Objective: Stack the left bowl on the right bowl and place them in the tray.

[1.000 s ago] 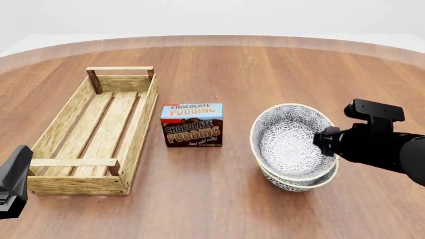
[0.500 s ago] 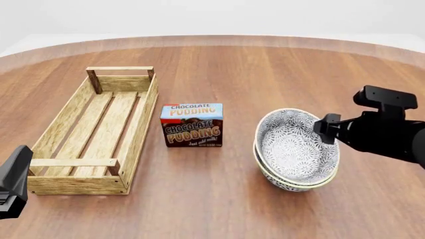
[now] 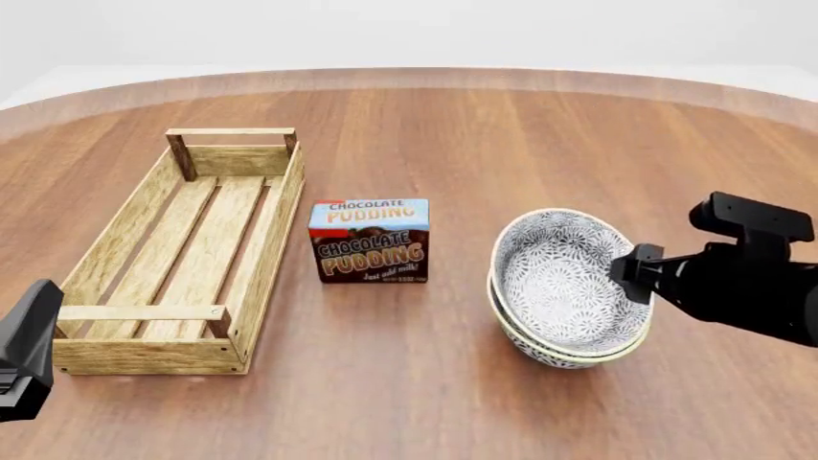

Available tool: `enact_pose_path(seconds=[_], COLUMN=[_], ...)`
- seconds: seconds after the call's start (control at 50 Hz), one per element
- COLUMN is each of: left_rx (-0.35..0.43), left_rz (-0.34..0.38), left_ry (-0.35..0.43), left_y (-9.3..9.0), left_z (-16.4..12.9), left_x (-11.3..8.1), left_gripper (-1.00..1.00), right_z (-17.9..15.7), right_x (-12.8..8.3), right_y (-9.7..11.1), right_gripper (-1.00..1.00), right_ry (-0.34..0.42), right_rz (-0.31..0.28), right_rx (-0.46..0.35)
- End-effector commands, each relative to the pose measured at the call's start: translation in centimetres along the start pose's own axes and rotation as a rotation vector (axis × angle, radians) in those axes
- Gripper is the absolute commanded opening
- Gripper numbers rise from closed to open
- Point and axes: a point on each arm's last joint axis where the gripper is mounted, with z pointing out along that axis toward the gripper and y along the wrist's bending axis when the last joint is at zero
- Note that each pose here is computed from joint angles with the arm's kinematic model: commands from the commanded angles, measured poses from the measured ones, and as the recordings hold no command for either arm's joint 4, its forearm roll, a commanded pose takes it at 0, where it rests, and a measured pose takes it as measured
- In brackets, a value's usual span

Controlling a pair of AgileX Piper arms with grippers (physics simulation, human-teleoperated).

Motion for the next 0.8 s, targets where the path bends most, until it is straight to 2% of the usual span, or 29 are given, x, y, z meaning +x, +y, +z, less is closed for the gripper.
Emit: enact_pose_path(seconds=[0.02,0.2,0.8], left_rx=[0.0,0.0,0.0], left_rz=[0.0,0.0,0.0], left_ry=[0.0,0.0,0.0], left_y=[0.0,0.0,0.0], left_z=[0.0,0.0,0.0], left_x=[0.0,0.0,0.0], left_gripper=[1.0,1.0,1.0], right_z=[0.0,2.2,3.9], right_x=[1.1,3.2,4.5], right_y=[-0.3,0.1,0.0], right_gripper=[1.0,1.0,1.0], right_ry=[0.028,0.09,0.123], right_rz=[0.036,0.057,0.061], right_rx=[0.007,-0.007,-0.003])
